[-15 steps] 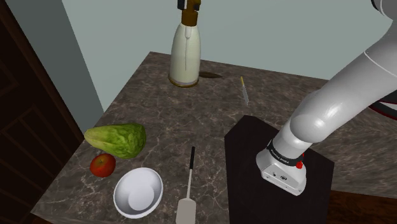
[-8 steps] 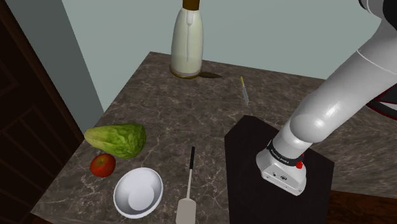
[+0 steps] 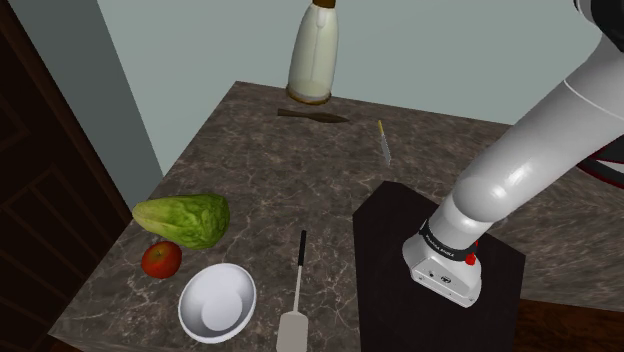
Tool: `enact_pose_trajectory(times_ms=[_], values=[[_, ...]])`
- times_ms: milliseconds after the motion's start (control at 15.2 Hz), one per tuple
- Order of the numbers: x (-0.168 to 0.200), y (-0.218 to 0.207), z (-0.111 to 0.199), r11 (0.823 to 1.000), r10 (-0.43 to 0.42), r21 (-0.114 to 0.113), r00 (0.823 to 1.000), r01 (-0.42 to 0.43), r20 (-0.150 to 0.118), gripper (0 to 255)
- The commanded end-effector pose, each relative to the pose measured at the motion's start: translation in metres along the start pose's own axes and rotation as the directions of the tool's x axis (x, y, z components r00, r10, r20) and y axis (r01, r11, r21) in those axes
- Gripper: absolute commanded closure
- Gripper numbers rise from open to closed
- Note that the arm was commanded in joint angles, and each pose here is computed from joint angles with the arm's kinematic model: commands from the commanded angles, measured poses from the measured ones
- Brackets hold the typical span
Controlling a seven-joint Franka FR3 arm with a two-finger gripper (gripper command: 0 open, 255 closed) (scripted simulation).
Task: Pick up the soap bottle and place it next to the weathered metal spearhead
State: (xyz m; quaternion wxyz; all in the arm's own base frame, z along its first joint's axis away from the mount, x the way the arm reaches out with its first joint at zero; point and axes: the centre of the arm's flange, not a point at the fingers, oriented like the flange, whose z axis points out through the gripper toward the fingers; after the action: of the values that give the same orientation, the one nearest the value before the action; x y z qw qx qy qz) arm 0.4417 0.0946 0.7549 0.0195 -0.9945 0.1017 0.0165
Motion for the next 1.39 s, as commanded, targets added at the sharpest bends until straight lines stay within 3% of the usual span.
enact_pose_trajectory(times_ms=[0, 990, 1320], values=[[0.01, 0.026, -0.003, 1.0, -0.002, 0.0, 1.0, 0.002, 0.0, 255], [0.083, 0.21, -0.013, 1.0, -0.002, 0.0, 1.0, 0.002, 0.0, 255], [0.087, 0.219, 0.008, 1.0, -0.002, 0.0, 1.0, 0.002, 0.0, 255]])
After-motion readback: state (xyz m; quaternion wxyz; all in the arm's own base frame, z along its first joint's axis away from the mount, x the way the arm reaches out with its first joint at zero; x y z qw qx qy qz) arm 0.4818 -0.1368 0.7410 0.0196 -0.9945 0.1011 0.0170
